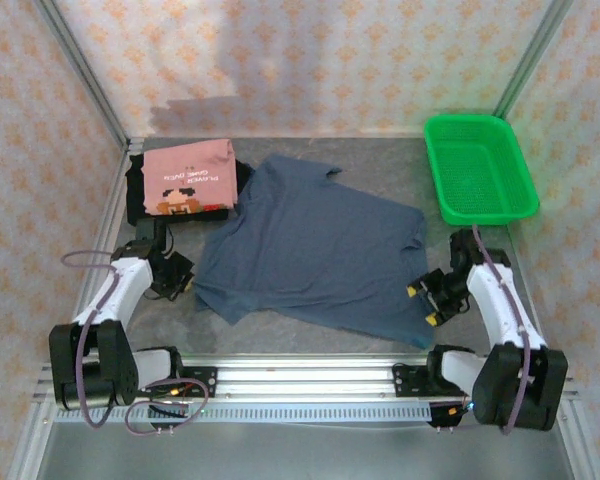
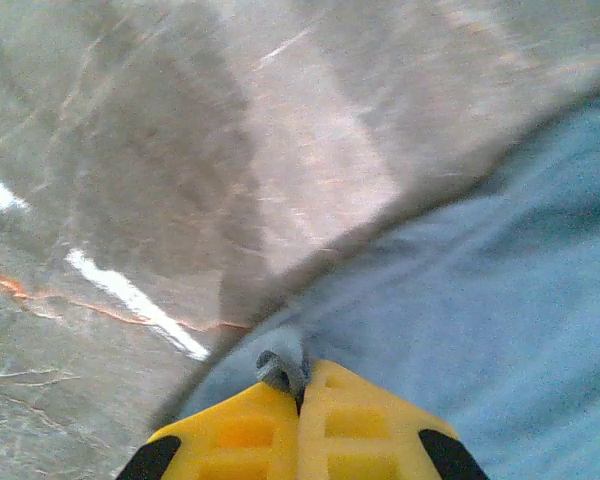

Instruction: Fold and stack the t-shirts

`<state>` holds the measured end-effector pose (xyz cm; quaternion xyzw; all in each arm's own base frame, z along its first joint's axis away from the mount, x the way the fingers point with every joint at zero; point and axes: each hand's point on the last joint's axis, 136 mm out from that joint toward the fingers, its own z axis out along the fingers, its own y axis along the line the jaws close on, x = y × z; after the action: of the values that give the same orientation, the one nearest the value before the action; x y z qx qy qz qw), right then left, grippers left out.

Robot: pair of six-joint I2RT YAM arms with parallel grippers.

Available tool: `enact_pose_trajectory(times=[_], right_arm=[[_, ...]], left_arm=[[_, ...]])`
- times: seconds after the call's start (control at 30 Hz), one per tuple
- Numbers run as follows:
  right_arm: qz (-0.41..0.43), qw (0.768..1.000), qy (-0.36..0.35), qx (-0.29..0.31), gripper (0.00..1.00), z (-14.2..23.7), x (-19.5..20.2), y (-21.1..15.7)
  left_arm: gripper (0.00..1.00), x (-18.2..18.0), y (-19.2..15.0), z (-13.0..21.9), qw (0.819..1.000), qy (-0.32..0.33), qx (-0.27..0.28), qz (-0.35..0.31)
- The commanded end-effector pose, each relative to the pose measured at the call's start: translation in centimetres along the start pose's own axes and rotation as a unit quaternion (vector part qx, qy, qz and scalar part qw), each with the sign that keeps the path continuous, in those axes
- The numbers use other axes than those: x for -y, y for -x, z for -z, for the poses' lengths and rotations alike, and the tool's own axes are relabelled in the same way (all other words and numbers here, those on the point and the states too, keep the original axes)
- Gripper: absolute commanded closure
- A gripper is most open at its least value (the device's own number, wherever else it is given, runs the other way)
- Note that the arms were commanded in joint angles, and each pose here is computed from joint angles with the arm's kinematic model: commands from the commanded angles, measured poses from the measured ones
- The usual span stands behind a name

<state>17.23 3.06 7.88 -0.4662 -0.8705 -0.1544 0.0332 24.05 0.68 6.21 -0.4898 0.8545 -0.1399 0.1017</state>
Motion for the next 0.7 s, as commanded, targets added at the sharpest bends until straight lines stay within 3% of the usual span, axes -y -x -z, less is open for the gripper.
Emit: enact_pose_trajectory(times=[0.0, 0.23, 0.67], right_arm=[[0.023, 0.998, 0.011, 0.056, 0.36, 0.9, -3.3, 3.6], [0.047, 0.995, -0.043, 0.072, 0.46, -1.0, -4.7, 6.5], [0.096, 0.973, -0.185, 0.103, 0.61, -4.8, -3.2, 8.3]], left_arm=[[1.00, 0.7, -0.5, 1.7, 1.000, -0.006, -0.006, -0.023], [1.00, 2.1, 0.0, 3.5, 0.999, -0.023, 0.006, -0.042], [1.00, 0.7, -0.3, 3.2, 0.999, -0.011, 0.016, -0.039]])
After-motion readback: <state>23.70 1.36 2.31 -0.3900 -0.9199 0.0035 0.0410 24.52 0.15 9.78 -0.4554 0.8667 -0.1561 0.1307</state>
